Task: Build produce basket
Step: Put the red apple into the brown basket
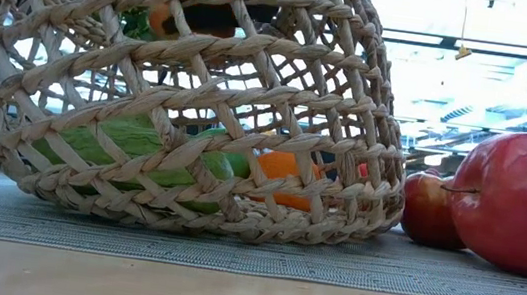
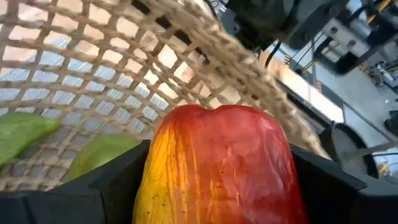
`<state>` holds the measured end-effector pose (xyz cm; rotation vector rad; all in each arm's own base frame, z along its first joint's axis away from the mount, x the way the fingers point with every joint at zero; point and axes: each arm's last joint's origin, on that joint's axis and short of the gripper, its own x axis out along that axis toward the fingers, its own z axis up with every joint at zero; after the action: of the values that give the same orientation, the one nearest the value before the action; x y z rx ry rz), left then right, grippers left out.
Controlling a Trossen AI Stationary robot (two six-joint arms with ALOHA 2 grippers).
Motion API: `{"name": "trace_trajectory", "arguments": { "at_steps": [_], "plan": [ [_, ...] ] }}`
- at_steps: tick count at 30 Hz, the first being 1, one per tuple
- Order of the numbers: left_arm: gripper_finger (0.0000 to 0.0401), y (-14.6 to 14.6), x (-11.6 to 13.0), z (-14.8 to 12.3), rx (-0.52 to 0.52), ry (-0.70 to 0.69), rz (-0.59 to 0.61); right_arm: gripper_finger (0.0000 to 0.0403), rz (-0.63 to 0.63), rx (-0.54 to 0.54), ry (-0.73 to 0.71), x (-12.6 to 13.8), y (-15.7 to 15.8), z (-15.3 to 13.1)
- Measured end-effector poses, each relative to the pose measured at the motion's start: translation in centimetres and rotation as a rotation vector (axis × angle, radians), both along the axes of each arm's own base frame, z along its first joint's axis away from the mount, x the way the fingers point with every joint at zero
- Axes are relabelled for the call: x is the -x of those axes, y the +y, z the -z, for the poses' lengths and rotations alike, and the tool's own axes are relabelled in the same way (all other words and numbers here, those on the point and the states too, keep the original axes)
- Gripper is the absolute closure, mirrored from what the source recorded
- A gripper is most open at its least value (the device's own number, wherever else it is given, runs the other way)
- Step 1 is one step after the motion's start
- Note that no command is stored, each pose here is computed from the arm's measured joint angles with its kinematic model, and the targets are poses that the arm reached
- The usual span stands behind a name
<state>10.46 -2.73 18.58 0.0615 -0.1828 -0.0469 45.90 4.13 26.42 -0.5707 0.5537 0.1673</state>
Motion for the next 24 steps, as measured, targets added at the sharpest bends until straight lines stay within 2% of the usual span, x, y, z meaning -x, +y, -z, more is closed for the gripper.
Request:
{"name": "trace_trajectory", "arguments": {
  "at_steps": [8,14,17,20,24],
  "plan": [
    [0.0372,0.0,0.0,0.0,0.000,-0.001,0.000,0.0060,0.035,-0.036,0.034,0.3,-0.6,1.3],
    [0.0365,0.0,0.0,0.0,0.000,-0.001,0.000,0.0017,0.052,-0.045,0.030,0.3,-0.6,1.2],
    [0.0368,0.0,0.0,0.0,0.000,-0.001,0.000,0.0006,0.095,0.007,-0.004,0.1,-0.7,1.0],
    [0.0372,0.0,0.0,0.0,0.000,-0.001,0.001,0.0014,0.112,0.100,-0.063,0.0,0.0,-0.3],
    [0.0372,0.0,0.0,0.0,0.000,-0.001,0.000,0.0020,0.096,0.107,-0.247,0.3,0.7,-4.6]
  ]
}}
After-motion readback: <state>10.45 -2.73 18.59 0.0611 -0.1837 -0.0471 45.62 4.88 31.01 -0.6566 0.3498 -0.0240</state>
